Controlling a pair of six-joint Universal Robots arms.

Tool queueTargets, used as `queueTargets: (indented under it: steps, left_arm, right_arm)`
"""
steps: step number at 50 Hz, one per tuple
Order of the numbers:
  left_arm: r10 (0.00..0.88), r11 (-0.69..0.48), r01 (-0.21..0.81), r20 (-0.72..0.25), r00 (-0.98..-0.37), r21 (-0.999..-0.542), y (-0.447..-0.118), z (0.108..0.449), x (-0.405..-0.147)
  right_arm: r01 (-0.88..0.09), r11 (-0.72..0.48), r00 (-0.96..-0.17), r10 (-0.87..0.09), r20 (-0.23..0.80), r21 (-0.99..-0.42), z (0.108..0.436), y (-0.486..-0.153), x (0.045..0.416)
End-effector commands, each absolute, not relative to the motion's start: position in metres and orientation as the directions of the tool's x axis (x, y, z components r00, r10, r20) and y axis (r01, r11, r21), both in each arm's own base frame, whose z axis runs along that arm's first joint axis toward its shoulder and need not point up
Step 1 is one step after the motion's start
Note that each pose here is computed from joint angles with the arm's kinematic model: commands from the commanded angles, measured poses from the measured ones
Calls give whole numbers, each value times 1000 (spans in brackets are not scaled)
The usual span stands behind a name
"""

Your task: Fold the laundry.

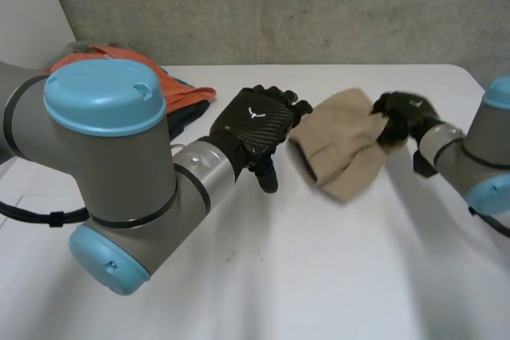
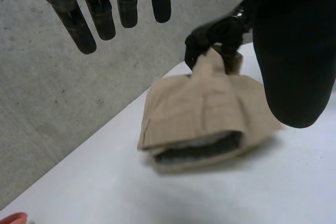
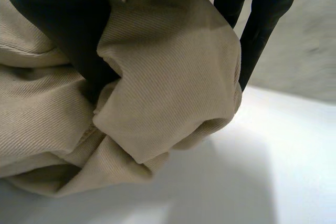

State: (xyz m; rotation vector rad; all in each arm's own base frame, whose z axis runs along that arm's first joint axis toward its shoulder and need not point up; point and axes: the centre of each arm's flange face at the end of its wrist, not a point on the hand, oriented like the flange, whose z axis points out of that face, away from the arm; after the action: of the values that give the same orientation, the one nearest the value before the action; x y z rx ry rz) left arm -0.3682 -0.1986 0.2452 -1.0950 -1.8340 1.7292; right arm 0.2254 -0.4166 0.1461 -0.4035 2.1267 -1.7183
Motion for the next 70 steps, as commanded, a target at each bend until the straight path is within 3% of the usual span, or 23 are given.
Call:
queueTargets:
  steps: [1, 10, 20, 27, 30, 31, 34, 35, 39, 43, 51, 57, 61, 62, 66, 70]
  left_arm:
    - [743, -71, 265, -228, -629, -962, -204, 248, -367]
    - [740, -77, 261, -231, -632, -962, -208, 248, -369]
    - [741, -74, 266, -231, -630, -961, -208, 247, -369]
    - [742, -75, 266, -232, -629, -961, -208, 247, -368]
    - [743, -77, 265, -232, -628, -961, -208, 247, -369]
    - [743, -75, 264, -231, -629, -962, -208, 247, -369]
    - [744, -74, 264, -229, -628, -962, -207, 247, -369]
    - [744, -75, 263, -229, -628, -962, -207, 247, -369]
    - [743, -72, 265, -229, -628, -961, -207, 247, -368]
    - [744, -71, 266, -229, -628, -961, -207, 246, -368]
    - [720, -89, 254, -238, -651, -963, -217, 254, -364]
    - [588, -168, 199, -260, -766, -965, -273, 280, -341]
    - [450, -283, 164, -282, -847, -945, -316, 304, -322]
    - [427, -305, 167, -291, -856, -938, -325, 307, -318]
    - [311, -364, 279, -398, -863, -889, -374, 300, -295]
    - [203, -312, 497, -568, -797, -809, -422, 272, -255]
  right_arm:
    - [61, 60, -964, -254, -74, -996, 157, -482, 197]
    - [72, -19, -995, -74, -70, -997, 143, -541, 139]
    - [38, 10, -999, 25, -38, -999, 134, -553, 72]
    - [-99, 31, -994, 48, 101, -995, 135, -555, 43]
    - [-214, 46, -974, 62, 217, -976, 134, -555, 41]
    - [-309, 69, -945, 91, 314, -949, 132, -554, 38]
    - [-459, 136, -865, 156, 477, -878, 124, -553, 29]
    - [-531, 170, -809, 189, 557, -830, 120, -554, 24]
    - [-610, 141, -743, 242, 625, -780, 123, -560, 18]
    - [-620, 125, -739, 238, 630, -775, 127, -560, 20]
    - [-616, 10, -782, 112, 614, -787, 160, -538, 65]
    - [-544, -147, -837, 15, 548, -826, 201, -489, 108]
    - [-441, -250, -866, -133, 482, -862, 213, -448, 142]
    - [-404, -263, -862, -213, 461, -876, 211, -432, 154]
    - [-339, -250, -819, -395, 416, -907, 202, -395, 174]
    - [-302, -205, -761, -537, 365, -931, 208, -354, 191]
